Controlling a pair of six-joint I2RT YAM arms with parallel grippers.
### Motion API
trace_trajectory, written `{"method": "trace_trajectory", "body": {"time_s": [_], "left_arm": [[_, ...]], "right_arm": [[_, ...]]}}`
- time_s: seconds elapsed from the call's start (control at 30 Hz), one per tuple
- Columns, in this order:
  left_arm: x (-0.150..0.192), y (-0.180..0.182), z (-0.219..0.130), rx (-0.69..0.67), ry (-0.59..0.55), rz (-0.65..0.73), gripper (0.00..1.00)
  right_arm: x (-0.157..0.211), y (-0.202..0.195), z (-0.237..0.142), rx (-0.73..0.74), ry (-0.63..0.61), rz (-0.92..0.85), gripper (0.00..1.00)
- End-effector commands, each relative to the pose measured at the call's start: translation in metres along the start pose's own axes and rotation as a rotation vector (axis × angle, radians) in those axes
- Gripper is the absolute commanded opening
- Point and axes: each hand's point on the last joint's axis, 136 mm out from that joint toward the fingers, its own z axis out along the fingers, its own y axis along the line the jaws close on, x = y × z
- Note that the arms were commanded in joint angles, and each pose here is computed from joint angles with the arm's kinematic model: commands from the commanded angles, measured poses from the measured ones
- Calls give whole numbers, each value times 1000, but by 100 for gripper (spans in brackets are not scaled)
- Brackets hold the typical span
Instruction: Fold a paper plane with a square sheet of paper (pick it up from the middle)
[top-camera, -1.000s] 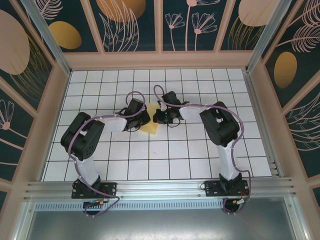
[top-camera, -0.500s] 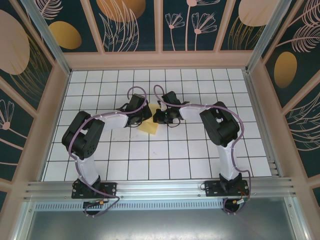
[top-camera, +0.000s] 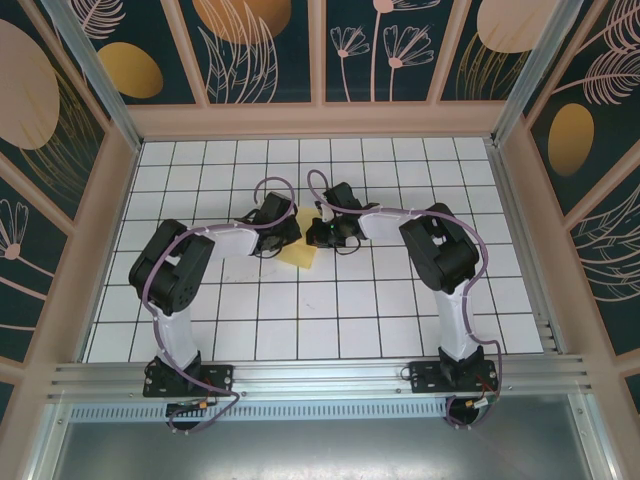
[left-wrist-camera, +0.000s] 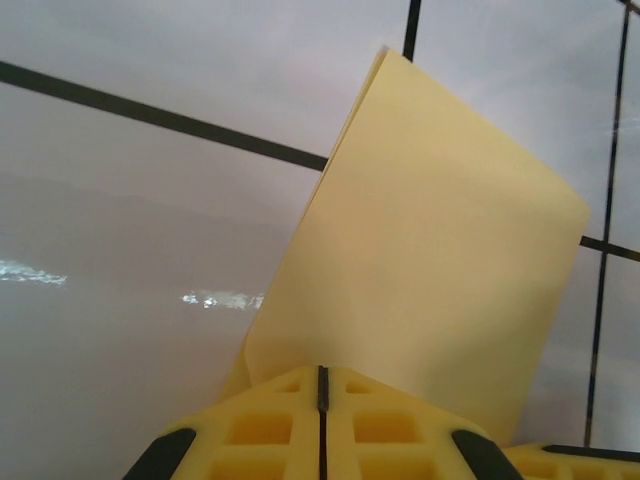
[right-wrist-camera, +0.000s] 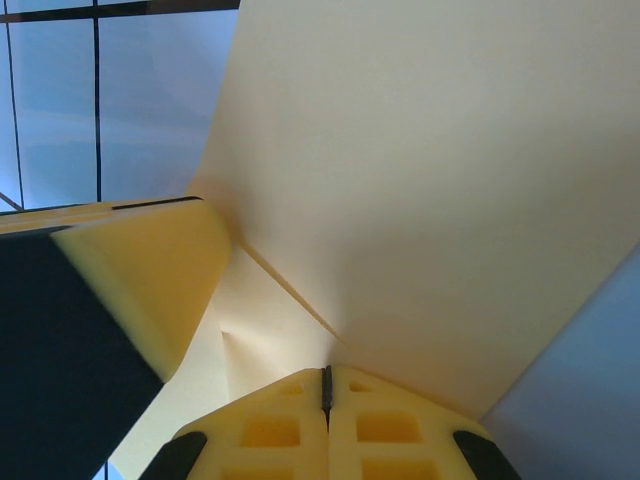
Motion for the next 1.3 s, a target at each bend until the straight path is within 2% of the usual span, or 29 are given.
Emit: {"method": "trace_trajectory", "body": {"time_s": [0.0, 0.23, 0.37, 0.53, 0.97, 1.27], "left_arm": [[12, 24, 6, -75, 24, 11, 9], [9, 21, 0, -59, 13, 5, 10], [-4, -18, -19, 103, -5, 16, 12], [4, -37, -28, 221, 35, 13, 14], [27, 24, -4, -17, 64, 3, 9], [39, 37, -1, -36, 81, -27, 7]], "right_arm": [[30, -48, 20, 155, 86, 44, 7], [30, -48, 20, 153, 87, 44, 7], [29, -48, 20, 151, 87, 40, 7], [30, -48, 21, 148, 89, 41, 7], [25, -41, 18, 132, 80, 30, 7], [-6, 17, -13, -19, 4, -50, 8]]}}
